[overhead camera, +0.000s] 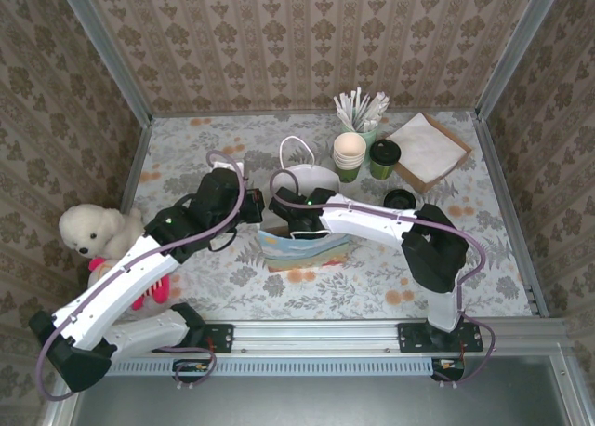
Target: Pack the takeout coffee
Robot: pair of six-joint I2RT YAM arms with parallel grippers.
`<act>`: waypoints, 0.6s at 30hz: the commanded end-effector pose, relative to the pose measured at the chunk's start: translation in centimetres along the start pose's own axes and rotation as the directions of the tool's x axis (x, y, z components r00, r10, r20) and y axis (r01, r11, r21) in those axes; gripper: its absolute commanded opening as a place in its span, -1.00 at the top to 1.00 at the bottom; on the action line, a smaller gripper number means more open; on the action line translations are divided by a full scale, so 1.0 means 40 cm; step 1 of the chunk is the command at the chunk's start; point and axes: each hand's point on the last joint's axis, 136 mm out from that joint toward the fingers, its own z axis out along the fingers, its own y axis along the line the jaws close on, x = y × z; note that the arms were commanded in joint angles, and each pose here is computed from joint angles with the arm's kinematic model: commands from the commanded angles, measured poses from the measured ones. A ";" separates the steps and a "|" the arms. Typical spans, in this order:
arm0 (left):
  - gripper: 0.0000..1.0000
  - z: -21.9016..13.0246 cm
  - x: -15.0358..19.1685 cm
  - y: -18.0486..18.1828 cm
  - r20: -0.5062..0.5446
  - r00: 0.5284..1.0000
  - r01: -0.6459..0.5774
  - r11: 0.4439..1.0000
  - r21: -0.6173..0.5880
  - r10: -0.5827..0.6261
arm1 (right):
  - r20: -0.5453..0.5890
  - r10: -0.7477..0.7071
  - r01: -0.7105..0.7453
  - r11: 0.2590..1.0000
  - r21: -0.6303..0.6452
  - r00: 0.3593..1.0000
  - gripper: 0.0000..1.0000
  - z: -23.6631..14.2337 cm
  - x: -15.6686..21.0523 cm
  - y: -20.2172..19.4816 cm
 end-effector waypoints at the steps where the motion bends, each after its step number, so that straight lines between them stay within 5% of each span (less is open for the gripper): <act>1: 1.00 -0.021 -0.019 -0.003 0.011 1.000 -0.010 0.999 0.034 0.009 | 0.017 -0.021 0.021 1.000 0.018 1.000 0.05 0.017 -0.005 -0.005; 10: 1.00 -0.018 -0.035 -0.008 0.041 0.992 -0.118 0.991 0.059 0.116 | 0.082 -0.130 0.139 0.984 -0.115 0.988 -0.63 -0.072 -0.033 0.045; 18: 1.00 0.003 -0.028 -0.028 0.037 0.977 -0.214 0.972 0.095 0.211 | 0.254 -0.309 0.375 0.886 -0.274 0.916 -0.97 -0.193 -0.079 0.125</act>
